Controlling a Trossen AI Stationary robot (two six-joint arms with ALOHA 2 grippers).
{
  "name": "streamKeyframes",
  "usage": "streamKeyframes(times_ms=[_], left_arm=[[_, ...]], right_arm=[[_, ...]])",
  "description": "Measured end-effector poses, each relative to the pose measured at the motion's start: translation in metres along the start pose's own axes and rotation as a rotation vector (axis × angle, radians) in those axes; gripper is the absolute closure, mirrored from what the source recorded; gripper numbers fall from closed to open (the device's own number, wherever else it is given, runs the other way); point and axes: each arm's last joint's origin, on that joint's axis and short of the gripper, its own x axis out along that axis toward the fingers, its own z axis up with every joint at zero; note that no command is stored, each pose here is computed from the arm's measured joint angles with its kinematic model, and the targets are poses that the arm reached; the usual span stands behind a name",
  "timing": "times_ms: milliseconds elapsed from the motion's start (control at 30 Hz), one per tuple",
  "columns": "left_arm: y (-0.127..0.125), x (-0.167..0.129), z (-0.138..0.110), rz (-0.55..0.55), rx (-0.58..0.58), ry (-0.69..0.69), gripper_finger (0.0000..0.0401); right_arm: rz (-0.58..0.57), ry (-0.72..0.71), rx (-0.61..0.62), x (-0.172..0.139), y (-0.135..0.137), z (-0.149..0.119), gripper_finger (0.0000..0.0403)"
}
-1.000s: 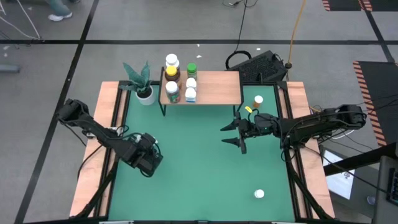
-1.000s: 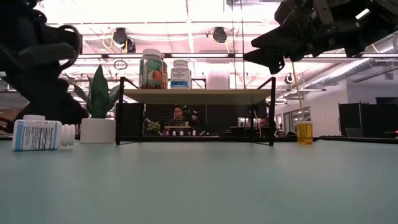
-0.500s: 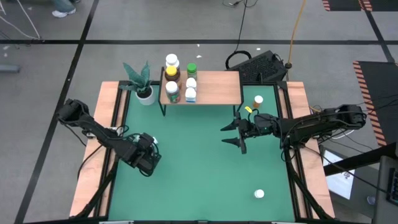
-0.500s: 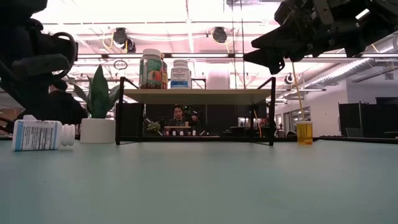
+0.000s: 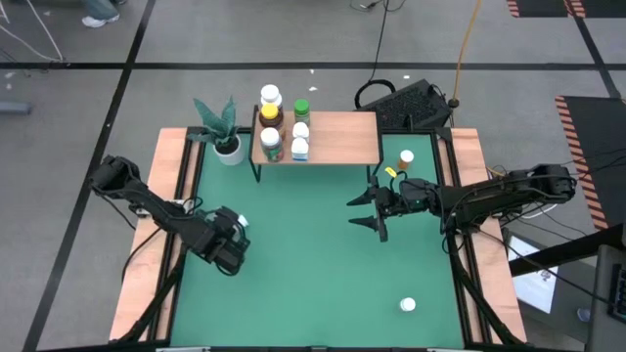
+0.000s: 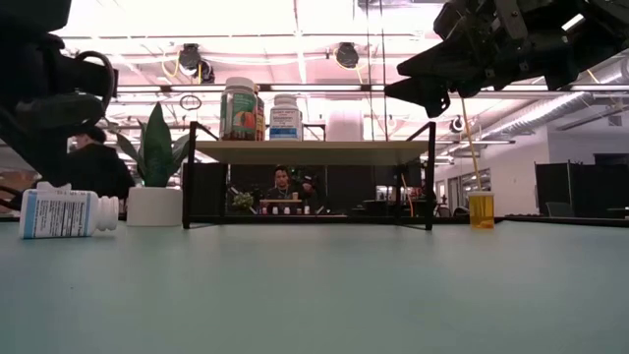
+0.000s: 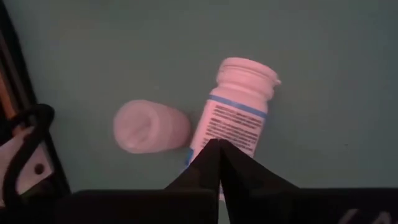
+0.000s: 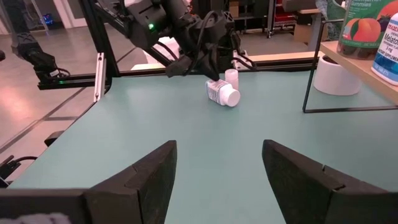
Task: Pick and place medicine bottles onto shelf by color
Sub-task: Put the white blue pill bottle on the shelf
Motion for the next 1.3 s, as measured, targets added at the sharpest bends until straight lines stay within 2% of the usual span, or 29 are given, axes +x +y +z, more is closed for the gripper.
streamKeyframes(times_ms=[167,433,533,667,733,933,1100,1300], left_arm=[[-0.001,0.0,0.0,-0.014,-0.008,0.015,0.0393],[-0.011,-0.001,-0.002,-0.094,-0.02,0.043,0.0398],[-0.018,-0.001,-0.004,-0.166,-0.027,0.073,0.0391],[-0.031,-0.004,-0.003,-0.296,0.003,0.057,0.0383],[-0.034,-0.005,-0.002,-0.328,0.031,0.045,0.0383],[-0.032,-0.015,0.005,-0.285,0.059,0.004,0.0378],[-0.028,-0.018,0.007,-0.24,0.058,-0.023,0.0331],[-0.025,-0.018,0.005,-0.212,0.03,0.01,0.0227]], right_arm=[[0.0,0.0,0.0,0.0,0.0,0.0,0.0172],[-0.001,0.014,0.002,0.0,0.0,-0.001,0.0172],[-0.002,0.014,0.002,0.0,0.0,-0.001,0.0172],[-0.002,0.013,0.002,0.0,0.0,-0.001,0.0172],[-0.001,0.007,0.001,0.0,0.0,-0.001,0.0172],[-0.001,0.006,0.003,0.0,0.0,-0.001,0.0172],[-0.001,0.007,0.002,0.0,0.0,-0.001,0.0172],[-0.001,0.014,0.002,0.0,0.0,-0.001,0.0172]])
